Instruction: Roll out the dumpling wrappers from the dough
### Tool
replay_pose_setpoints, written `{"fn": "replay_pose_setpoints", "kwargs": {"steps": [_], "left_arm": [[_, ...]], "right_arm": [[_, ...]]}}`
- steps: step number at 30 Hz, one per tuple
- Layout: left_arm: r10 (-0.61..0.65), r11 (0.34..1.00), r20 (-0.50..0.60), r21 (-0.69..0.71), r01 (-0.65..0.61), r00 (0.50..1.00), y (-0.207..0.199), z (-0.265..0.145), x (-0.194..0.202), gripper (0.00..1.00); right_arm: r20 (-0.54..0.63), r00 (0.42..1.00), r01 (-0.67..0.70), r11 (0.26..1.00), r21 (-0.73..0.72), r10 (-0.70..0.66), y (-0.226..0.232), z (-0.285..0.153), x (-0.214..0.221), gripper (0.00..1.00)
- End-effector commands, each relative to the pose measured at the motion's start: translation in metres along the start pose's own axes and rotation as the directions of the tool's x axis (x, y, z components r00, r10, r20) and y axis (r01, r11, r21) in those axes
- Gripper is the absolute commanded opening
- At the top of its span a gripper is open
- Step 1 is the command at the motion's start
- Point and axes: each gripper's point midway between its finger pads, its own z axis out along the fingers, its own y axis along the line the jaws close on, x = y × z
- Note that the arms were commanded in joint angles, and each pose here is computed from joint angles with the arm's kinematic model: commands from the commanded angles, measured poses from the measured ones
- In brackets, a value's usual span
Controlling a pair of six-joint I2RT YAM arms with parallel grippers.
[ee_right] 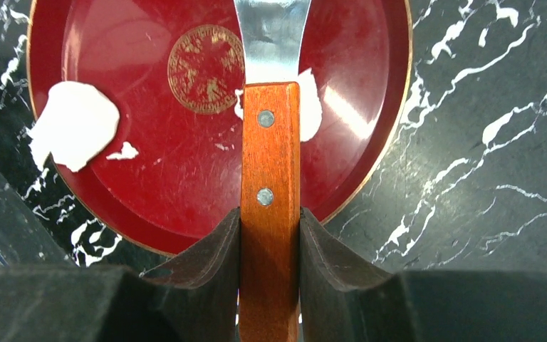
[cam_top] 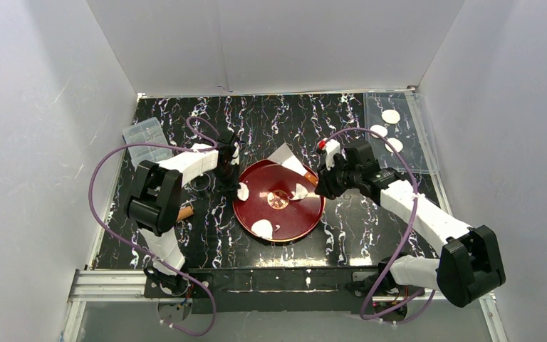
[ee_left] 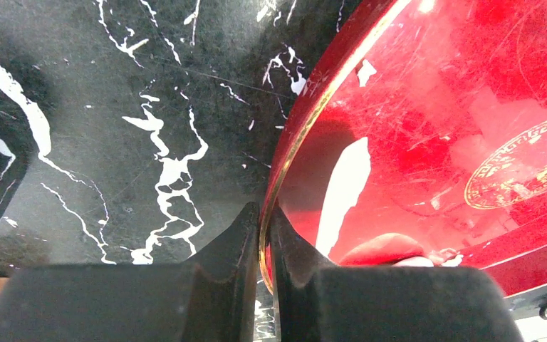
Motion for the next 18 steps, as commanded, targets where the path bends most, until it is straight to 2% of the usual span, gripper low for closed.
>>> {"fn": "replay_pose_setpoints", "kwargs": {"steps": [1,7,18], "left_arm": [[0.021,1.0,0.014,-0.023,-0.02,1.0,0.004,-0.009,-0.001,0.0],[0.029,0.999,0.019,-0.017,-0.029,0.999,0.002,-0.012,-0.005,0.0],[0.061,0.998,0.049,0.003,-0.061,0.997,-0.002,-0.02,-0.01,0.0]], "right_arm": [[-0.041,0.996,0.085,0.996,0.024,-0.084,0.006,-0.011,-0.001,0.01],[-0.213,0.968,0.127,0.991,-0.045,-0.134,0.027,0.013,0.032,0.01],[-0.308,0.929,0.17,0.975,-0.142,-0.207,0.042,0.039,0.04,0.01]]}}
